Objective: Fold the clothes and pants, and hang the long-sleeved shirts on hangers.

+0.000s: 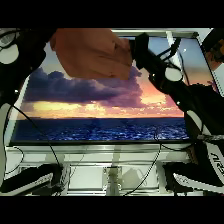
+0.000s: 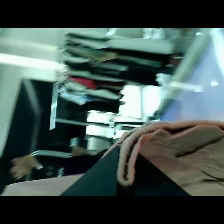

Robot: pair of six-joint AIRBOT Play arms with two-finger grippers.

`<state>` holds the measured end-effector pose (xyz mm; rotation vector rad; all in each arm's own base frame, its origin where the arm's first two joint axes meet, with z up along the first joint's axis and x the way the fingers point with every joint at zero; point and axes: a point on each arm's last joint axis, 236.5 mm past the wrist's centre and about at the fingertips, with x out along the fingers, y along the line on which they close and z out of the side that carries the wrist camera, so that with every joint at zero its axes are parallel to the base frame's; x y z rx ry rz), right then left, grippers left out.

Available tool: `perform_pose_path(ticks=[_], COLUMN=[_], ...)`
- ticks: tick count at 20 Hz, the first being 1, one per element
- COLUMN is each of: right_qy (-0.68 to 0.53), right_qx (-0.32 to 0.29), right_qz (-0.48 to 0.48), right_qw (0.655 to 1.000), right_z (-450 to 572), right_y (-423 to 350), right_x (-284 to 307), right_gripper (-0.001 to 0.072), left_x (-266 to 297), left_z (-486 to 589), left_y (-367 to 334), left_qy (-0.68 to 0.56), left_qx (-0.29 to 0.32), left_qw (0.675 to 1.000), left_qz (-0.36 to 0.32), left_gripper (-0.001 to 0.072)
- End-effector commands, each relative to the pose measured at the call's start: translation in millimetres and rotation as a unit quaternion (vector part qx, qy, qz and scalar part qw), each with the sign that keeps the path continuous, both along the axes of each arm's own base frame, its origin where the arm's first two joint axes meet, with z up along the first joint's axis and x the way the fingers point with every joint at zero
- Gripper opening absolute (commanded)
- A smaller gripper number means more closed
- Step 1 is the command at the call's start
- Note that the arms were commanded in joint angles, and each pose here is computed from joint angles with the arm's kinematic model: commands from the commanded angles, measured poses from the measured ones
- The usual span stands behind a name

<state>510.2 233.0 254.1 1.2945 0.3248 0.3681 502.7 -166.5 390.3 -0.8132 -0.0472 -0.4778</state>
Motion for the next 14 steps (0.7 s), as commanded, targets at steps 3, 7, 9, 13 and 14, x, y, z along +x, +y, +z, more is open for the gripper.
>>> perform_pose_path(ticks=[3,7,9,13,14], right_qy=[-0.033,-0.030,-0.044,-0.060,-0.058], right_qx=[-0.009,-0.012,-0.007,0.003,0.001], right_qz=[0.001,0.007,0.012,0.030,0.037], right_qw=[0.999,0.999,0.999,0.998,0.998], right_z=[26,10,17,24,20], right_y=[-1,13,12,-5,-8], right_x=[18,60,82,115,119], right_gripper=[0.0021,0.0021,0.0021,0.0021,0.0021], left_x=[12,46,63,93,98], left_z=[10,-6,-13,-16,-17], left_y=[6,-7,-10,6,12], left_qy=[-0.024,-0.016,-0.015,-0.024,-0.019], left_qx=[0.026,0.033,0.036,0.043,0.032], left_qw=[0.999,0.999,0.999,0.999,0.999], left_qz=[0.026,0.017,0.011,-0.005,-0.013], left_gripper=[0.0001,0.0001,0.0001,0.0001,0.0001])
